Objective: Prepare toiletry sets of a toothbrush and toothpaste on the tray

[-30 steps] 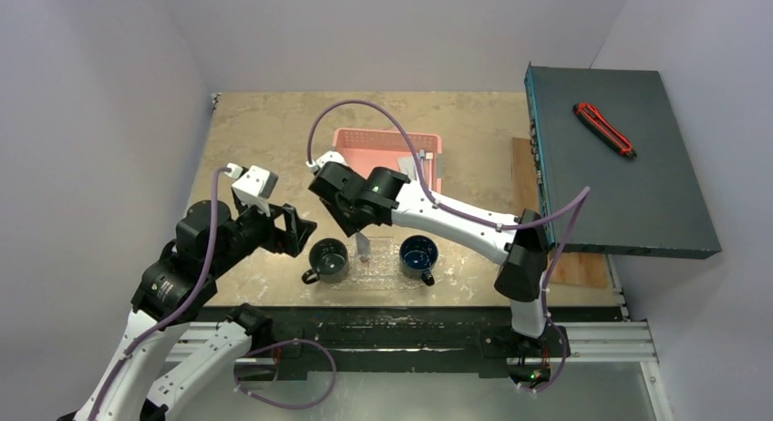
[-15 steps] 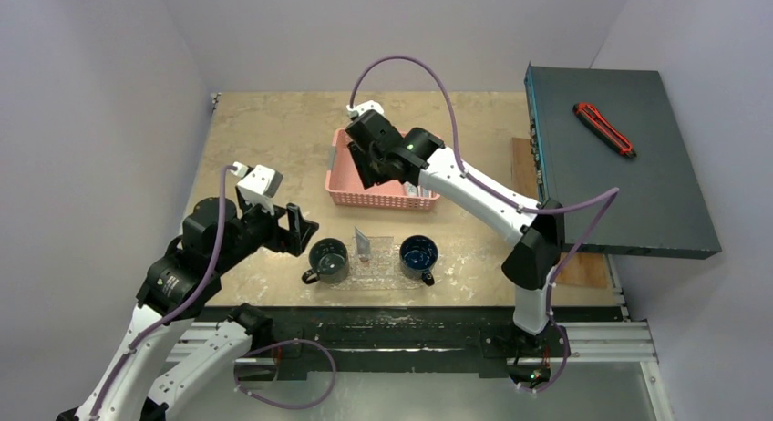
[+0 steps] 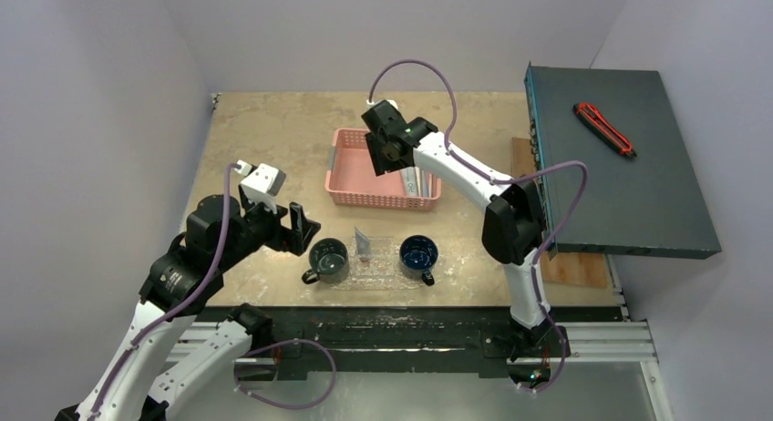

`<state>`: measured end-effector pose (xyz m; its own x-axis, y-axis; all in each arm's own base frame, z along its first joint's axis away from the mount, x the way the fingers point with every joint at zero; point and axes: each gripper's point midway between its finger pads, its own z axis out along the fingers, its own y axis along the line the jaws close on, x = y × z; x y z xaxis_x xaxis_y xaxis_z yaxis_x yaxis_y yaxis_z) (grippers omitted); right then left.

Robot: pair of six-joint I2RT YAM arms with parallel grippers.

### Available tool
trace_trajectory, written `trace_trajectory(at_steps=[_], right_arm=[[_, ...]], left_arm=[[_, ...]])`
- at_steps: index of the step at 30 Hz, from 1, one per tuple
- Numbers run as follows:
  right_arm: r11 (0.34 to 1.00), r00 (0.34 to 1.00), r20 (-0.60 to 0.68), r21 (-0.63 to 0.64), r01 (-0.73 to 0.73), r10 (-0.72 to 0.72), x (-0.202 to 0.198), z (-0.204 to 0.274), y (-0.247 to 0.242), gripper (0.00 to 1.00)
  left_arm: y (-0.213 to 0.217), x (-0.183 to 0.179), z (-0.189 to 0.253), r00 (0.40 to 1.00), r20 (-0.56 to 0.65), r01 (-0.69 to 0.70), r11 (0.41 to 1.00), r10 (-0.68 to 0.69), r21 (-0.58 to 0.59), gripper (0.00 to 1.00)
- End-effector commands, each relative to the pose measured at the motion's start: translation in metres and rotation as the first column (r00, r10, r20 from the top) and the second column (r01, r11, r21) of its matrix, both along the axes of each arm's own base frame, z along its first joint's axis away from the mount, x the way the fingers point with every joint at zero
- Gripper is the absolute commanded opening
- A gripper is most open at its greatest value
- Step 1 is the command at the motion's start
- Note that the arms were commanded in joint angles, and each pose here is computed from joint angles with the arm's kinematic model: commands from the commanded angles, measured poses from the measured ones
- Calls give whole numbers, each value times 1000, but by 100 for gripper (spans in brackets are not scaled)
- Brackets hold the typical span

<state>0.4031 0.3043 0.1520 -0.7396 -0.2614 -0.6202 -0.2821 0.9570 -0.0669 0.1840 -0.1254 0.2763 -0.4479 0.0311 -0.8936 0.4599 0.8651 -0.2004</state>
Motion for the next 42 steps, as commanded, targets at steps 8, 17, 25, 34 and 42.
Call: trace_trajectory(at_steps=[8, 17, 25, 34, 42], right_arm=[[998, 998, -39, 18, 58, -58, 37, -45, -12, 57], [995, 992, -79, -12, 101, -102, 49, -79, -25, 57], [993, 988, -110, -41, 109, -113, 50, -102, -30, 57], [992, 983, -142, -59, 109, -117, 46, -120, -34, 51], [994, 981, -162, -53, 100, -107, 41, -126, -33, 37]], left_arm=[[-4, 2, 4, 999, 21, 29, 1000, -29, 1, 83], [-5, 2, 3, 999, 15, 33, 999, -33, 3, 84], [-6, 2, 2, 999, 9, 38, 999, -38, 5, 85], [-6, 2, 2, 999, 9, 40, 999, -40, 4, 86], [-6, 1, 2, 999, 8, 42, 999, -42, 4, 86]])
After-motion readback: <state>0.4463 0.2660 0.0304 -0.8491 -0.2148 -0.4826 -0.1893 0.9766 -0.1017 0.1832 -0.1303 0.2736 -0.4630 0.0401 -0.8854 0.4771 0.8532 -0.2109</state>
